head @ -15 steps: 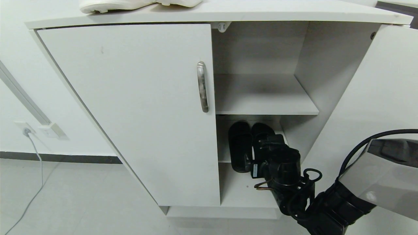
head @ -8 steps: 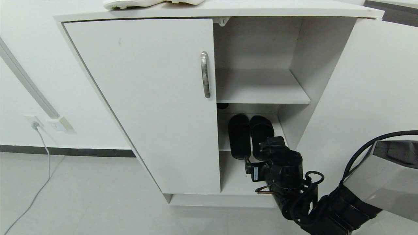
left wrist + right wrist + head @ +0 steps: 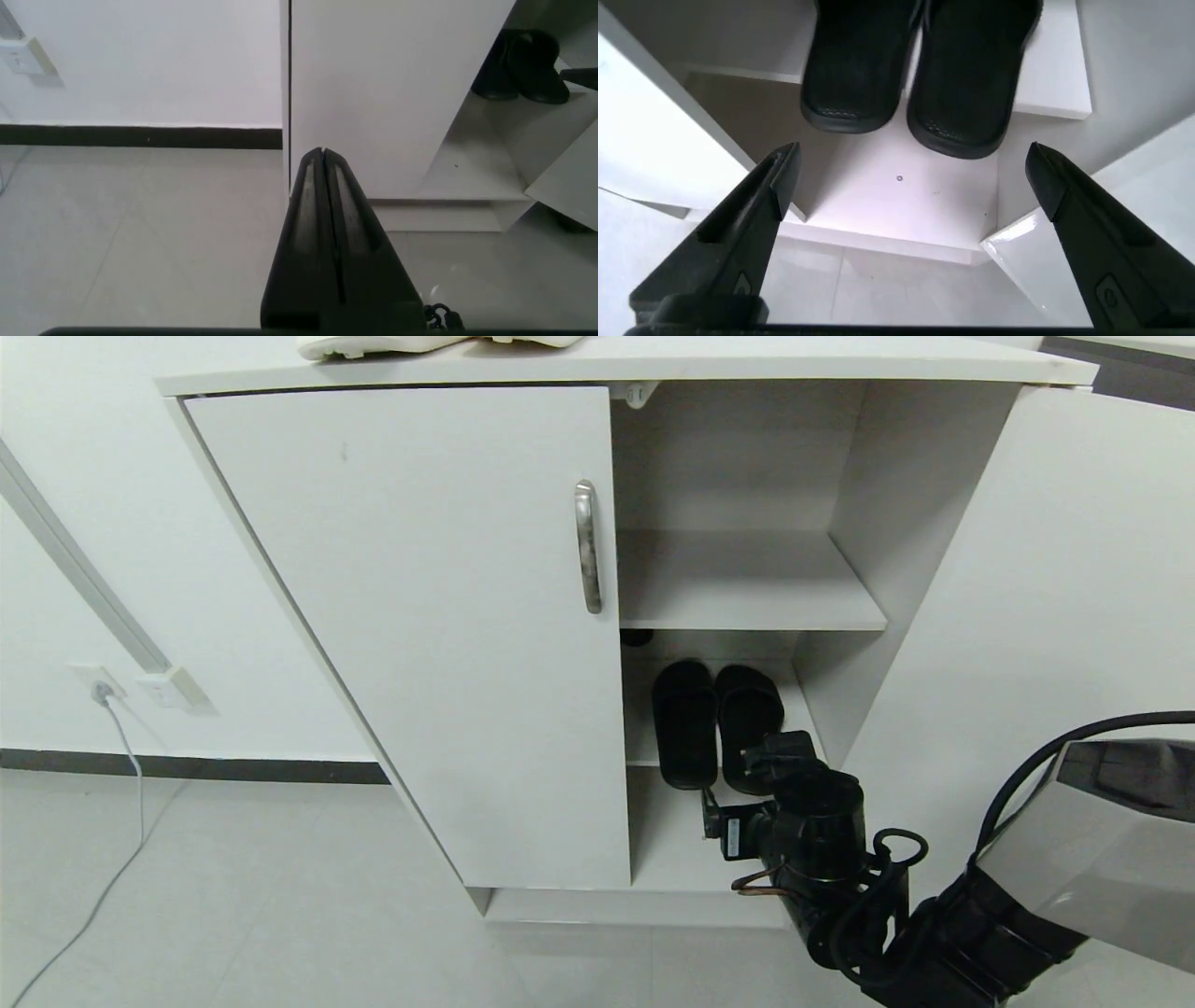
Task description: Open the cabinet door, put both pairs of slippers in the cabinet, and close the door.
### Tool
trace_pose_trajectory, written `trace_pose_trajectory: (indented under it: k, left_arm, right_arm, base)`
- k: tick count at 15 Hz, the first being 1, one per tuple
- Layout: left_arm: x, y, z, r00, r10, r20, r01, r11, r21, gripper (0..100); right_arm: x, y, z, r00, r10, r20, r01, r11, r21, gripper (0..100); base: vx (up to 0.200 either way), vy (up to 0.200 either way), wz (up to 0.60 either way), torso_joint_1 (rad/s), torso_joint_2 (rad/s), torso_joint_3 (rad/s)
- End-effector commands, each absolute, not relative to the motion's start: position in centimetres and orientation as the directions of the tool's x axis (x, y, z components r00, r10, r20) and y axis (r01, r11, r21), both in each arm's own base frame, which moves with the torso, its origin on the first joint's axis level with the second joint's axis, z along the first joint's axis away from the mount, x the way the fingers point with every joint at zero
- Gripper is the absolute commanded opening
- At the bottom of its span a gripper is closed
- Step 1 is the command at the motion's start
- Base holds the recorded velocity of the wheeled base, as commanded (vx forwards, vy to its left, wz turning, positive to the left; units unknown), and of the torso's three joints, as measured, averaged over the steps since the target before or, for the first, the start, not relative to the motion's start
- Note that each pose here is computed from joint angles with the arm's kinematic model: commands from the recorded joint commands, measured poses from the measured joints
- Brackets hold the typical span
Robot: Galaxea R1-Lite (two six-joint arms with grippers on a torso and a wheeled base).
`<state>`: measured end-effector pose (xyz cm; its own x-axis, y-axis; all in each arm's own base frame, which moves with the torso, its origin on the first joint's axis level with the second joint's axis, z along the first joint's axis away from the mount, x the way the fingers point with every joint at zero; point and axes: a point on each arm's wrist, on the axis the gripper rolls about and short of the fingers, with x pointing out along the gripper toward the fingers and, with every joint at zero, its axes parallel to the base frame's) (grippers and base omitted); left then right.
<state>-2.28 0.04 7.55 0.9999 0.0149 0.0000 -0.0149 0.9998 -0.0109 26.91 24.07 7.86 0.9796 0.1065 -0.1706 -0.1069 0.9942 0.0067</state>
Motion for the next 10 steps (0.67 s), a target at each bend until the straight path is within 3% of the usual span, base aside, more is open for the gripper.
trace_pose_trajectory:
  k: [1, 10]
  left_arm:
    - [-2.27, 0.04, 7.55, 1.0, 0.015, -0.002, -0.015, 1.0, -0.011, 0]
    - [-2.27, 0.04, 7.55, 1.0, 0.017, -0.002, -0.017, 1.0, 0.003, 0]
  right_arm:
    - [26.93, 24.07, 7.68, 0.979, 0.106, -0.175, -0.107, 0.994, 0.003, 100]
    - [27.28, 23.79, 7.27, 0.979, 0.091, -0.184, -0.094, 0.996, -0.007, 100]
  base:
    - [0.0, 0.0, 0.0, 0.0, 0.0, 0.0]
    - [0.0, 0.0, 0.0, 0.003, 0.0, 0.18]
